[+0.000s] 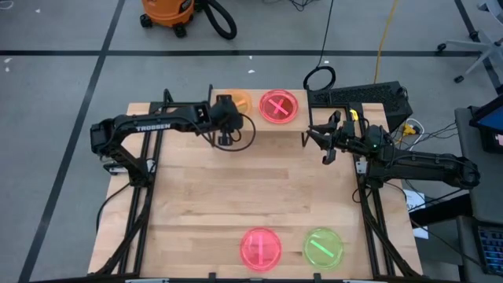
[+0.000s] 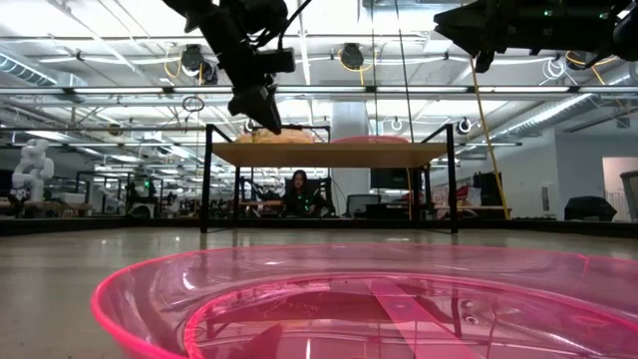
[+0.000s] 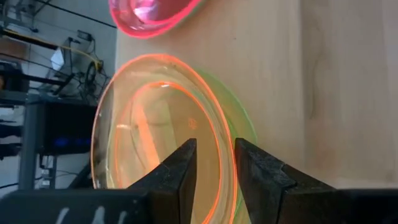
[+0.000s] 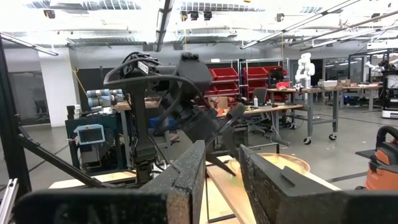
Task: Place and stack plates onto a shelf
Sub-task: Stack the orange plate on top of the green plate on the shelf, then stack the green plate on top of the orange plate on the shelf, then stack the pink plate on top of the green plate on the shelf
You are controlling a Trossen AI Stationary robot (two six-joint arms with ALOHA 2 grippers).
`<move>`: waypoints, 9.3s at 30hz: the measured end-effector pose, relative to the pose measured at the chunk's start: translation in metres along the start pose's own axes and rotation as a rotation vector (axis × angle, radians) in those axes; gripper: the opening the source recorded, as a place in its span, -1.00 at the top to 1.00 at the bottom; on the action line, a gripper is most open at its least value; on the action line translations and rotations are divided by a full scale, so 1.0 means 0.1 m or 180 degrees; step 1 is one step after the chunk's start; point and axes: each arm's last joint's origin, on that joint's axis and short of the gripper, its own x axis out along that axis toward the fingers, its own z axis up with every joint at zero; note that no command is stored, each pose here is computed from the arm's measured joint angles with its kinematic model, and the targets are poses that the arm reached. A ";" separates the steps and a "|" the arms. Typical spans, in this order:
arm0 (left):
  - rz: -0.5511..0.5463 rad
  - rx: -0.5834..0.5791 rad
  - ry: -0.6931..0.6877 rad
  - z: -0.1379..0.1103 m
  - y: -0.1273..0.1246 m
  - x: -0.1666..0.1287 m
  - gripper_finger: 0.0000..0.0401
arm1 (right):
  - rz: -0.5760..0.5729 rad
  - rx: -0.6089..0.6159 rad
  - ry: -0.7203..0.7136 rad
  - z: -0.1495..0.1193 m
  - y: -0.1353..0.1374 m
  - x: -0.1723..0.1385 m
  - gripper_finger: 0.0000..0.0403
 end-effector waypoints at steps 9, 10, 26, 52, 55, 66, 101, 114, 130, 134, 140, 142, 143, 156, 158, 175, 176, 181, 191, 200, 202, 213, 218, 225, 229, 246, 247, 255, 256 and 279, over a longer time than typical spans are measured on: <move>0.0023 0.0026 -0.0095 0.11 0.04 -0.11 0.42 | 0.0001 0.0002 0.0000 0.00 0.00 0.00 0.57; 0.0008 0.0048 -0.0089 0.12 0.04 -0.12 0.42 | 0.0000 0.0002 0.0000 0.00 0.00 0.00 0.57; -0.0064 -0.0085 -0.0646 0.69 -0.33 -0.74 0.42 | 0.0172 0.0166 0.0829 -0.29 0.06 0.03 0.57; 0.0058 -0.0845 -0.1386 0.35 -0.78 -1.17 0.43 | 0.0882 -0.0136 0.2040 -0.45 0.51 0.48 0.57; 0.0053 -0.1076 -0.1647 0.09 -0.86 -1.22 0.43 | 0.0907 -0.0116 0.2071 -0.44 0.55 0.55 0.57; 0.0108 -0.1606 -0.2758 -0.50 -1.10 -1.28 0.43 | 0.1177 -0.0210 0.2490 -0.37 0.89 0.97 0.57; -0.0073 -0.1932 -0.2785 -0.54 -1.22 -1.14 0.43 | 0.1163 0.1019 0.5262 -1.17 1.43 -0.03 0.57; -0.0197 -0.2079 -0.2707 -0.52 -1.27 -1.08 0.43 | 0.1108 0.1419 0.5247 -1.45 1.43 -0.35 0.57; -0.0331 -0.2052 -0.2771 -0.50 -1.34 -1.14 0.43 | 0.1207 0.1673 0.4801 -1.52 1.43 -0.38 0.82; -0.0376 -0.2086 -0.2754 -0.51 -1.35 -1.14 0.42 | 0.1240 0.1627 0.4786 -1.52 1.43 -0.38 0.97; -0.0448 -0.2043 -0.2738 -0.50 -1.40 -1.15 0.42 | 0.1054 0.1419 0.4518 -1.53 1.42 -0.35 1.00; -0.0471 -0.2046 -0.2727 -0.49 -1.42 -1.14 0.42 | 0.0980 0.1357 0.4407 -1.53 1.42 -0.33 1.00; -0.0484 -0.2049 -0.2710 -0.49 -1.43 -1.13 0.42 | 0.0955 0.1337 0.4370 -1.53 1.41 -0.33 1.00; -0.0582 -0.2026 -0.2520 -0.44 -1.58 -0.98 0.42 | 0.0646 0.1181 0.3995 -1.48 1.38 -0.28 1.00; -0.0582 -0.2016 -0.2506 -0.43 -1.59 -0.97 0.42 | 0.0643 0.1095 0.3850 -1.42 1.37 -0.27 1.00; -0.0716 -0.2000 -0.2545 -0.42 -1.67 -1.02 0.42 | -0.0487 0.0603 0.2023 -0.96 1.16 -0.05 1.00; -0.0724 -0.2001 -0.2548 -0.42 -1.68 -1.03 0.42 | -0.0496 0.0592 0.1962 -0.95 1.16 -0.03 1.00; -0.0780 -0.1977 -0.2564 -0.42 -1.71 -1.05 0.42 | -0.0532 0.0506 0.1786 -0.94 1.11 0.08 1.00; -0.0786 -0.1928 -0.2572 -0.42 -1.73 -1.06 0.42 | -0.0776 0.0588 0.1333 -0.85 0.91 0.29 1.00; -0.0756 -0.1871 -0.2577 -0.42 -1.73 -1.06 0.42 | -0.0979 0.0766 0.0917 -0.74 0.63 0.47 1.00; -0.0740 -0.1857 -0.2581 -0.42 -1.72 -1.06 0.42 | -0.1046 0.0816 0.0801 -0.71 0.54 0.50 1.00; 0.0063 -0.1659 -0.2979 -0.39 -1.51 -1.25 0.42 | -0.1293 0.1167 0.0140 -0.50 0.01 0.64 1.00; 0.0344 -0.1683 -0.3047 -0.43 -1.41 -1.35 0.42 | -0.1387 0.1173 -0.0052 -0.32 -0.13 0.84 1.00; 0.0513 -0.1480 -0.3028 -0.45 -1.37 -1.38 0.42 | -0.1216 0.1020 0.0392 -0.30 -0.27 1.55 1.00; 0.0764 -0.1495 -0.2839 -0.46 -1.36 -1.36 0.42 | -0.1401 0.0897 0.0597 -0.36 -0.46 1.83 1.00; 0.1379 -0.1367 -0.2545 -0.48 -1.23 -1.34 0.42 | -0.1434 0.1348 0.0644 -0.62 -1.07 2.29 1.00; 0.1387 -0.1375 -0.2542 -0.48 -1.23 -1.34 0.42 | -0.1442 0.1323 0.0653 -0.62 -1.09 2.30 1.00; 0.1469 -0.1559 -0.2659 -0.48 -1.13 -1.34 0.42 | -0.1486 0.1139 0.0706 -0.62 -1.15 2.28 1.00; 0.1457 -0.1558 -0.2674 -0.48 -1.13 -1.34 0.42 | -0.1489 0.1131 0.0710 -0.62 -1.15 2.28 1.00; 0.1319 -0.1666 -0.2779 -0.47 -1.13 -1.33 0.42 | -0.1433 0.0946 0.0713 -0.59 -1.15 2.27 0.56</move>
